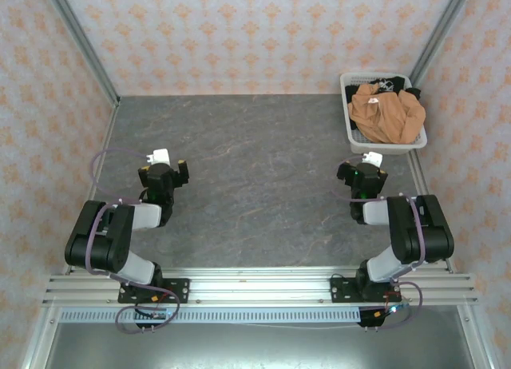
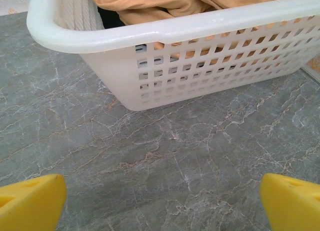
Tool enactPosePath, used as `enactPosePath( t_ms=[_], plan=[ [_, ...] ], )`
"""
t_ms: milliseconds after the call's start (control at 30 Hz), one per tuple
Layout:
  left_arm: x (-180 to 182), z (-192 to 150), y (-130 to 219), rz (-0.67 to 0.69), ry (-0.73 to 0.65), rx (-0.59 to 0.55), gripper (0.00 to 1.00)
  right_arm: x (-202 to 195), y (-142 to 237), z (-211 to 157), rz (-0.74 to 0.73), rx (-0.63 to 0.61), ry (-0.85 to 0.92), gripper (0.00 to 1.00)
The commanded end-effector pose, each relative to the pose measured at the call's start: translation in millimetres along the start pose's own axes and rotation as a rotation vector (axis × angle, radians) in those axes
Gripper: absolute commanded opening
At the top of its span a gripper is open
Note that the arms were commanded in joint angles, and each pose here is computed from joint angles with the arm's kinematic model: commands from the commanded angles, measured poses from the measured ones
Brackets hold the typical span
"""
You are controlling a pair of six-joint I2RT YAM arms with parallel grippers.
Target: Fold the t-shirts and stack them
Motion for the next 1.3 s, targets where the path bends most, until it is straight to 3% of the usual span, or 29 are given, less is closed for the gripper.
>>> enactPosePath(
  t_ms=[0, 867, 967, 1033, 1100, 1167, 1233, 1267],
  plan=[
    [-3, 12, -1, 0.015, -0.004, -0.041, 1.00, -5, 2, 16, -0.027, -0.051, -0.032, 0.99],
    [0, 19, 5, 0.026, 0.005, -0.053, 1.00, -12, 13, 26, -0.064, -0.075, -0.038, 0.99],
    [-6, 48, 29, 0.073, -0.026, -0.095, 1.00, -14, 45, 68, -0.116, -0.126, -0.002, 0.99],
    [-24, 84, 56, 0.023, -0.018, -0.215, 1.00, -20, 80, 117, -0.137, -0.223, -0.071, 0.99],
    [-31, 128, 79, 0.029, 0.111, -0.306, 1.00, -31, 104, 155, -0.126, -0.204, -0.210, 0.99],
    [-25, 160, 98, 0.112, 0.302, -0.182, 1.00, -19, 116, 187, 0.030, -0.111, -0.231, 0.99],
    [-18, 186, 112, 0.219, 0.425, -0.098, 1.00, -31, 116, 193, -0.051, -0.005, -0.425, 0.99],
    [-27, 191, 103, 0.163, 0.467, -0.038, 1.00, -30, 110, 198, -0.018, 0.012, -0.433, 0.99]
  ],
)
Point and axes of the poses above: each hand's point on the last joint's axis, 136 mm out from that joint toward the fingers, its own y axis back along the fingers, its own x axis along the line the jaws close on, z = x × y, the point moved 3 cm from there along y, back along the fingers, and after that the axes turned 14 degrees about y, right-handed, at the moved point
